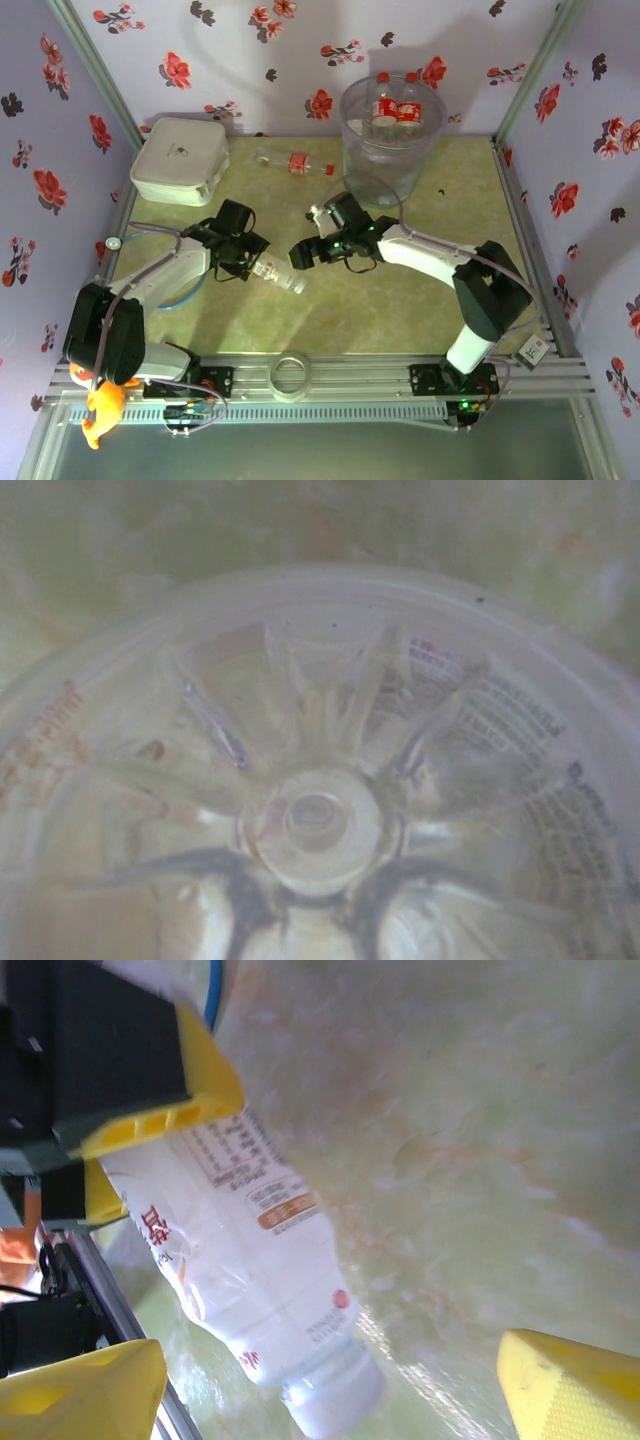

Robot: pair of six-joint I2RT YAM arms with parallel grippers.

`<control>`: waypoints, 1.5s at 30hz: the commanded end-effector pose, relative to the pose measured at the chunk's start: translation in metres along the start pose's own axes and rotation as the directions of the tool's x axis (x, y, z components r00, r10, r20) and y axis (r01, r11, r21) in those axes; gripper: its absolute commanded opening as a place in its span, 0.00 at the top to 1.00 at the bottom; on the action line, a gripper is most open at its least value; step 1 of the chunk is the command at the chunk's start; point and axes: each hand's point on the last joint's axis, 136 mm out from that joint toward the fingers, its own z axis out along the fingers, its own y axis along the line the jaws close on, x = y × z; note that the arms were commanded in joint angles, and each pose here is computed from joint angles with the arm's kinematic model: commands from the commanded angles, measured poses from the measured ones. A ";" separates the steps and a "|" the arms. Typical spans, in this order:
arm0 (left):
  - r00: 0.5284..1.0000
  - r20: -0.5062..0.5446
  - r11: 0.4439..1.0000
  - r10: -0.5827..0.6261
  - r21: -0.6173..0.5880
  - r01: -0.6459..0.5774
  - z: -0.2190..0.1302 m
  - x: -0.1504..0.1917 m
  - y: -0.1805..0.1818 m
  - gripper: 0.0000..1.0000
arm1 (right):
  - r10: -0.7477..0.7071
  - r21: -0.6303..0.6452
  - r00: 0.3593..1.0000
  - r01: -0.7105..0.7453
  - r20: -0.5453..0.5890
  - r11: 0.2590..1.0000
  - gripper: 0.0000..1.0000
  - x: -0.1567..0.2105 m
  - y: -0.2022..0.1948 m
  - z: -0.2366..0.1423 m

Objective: Put the plastic bottles in the bin

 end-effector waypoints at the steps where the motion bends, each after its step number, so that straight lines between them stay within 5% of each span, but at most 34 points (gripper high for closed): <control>1: 0.997 -0.042 0.996 0.060 0.072 -0.057 0.001 0.005 -0.018 0.41 | -0.028 -0.087 1.000 0.028 -0.001 0.996 0.12 -0.004 0.021 0.012; 21: 0.965 -0.161 0.933 0.208 0.329 -0.146 0.005 0.027 -0.094 0.41 | 0.026 -0.282 1.000 -0.025 -0.002 0.959 0.17 -0.013 0.043 0.029; 25: 0.957 -0.164 0.925 0.241 0.338 -0.175 0.004 0.030 -0.097 0.41 | -0.006 -0.254 1.000 0.003 -0.010 0.967 0.08 -0.012 0.036 0.027; 33: 0.930 -0.192 0.898 0.313 0.378 -0.224 -0.001 0.040 -0.102 0.41 | -0.124 -0.156 0.989 0.111 -0.077 0.981 0.07 -0.008 0.009 0.007; 45: 0.919 -0.218 0.887 0.328 0.407 -0.220 0.007 0.049 -0.112 0.32 | -0.073 -0.236 0.997 0.066 -0.020 0.970 0.30 -0.018 0.018 -0.003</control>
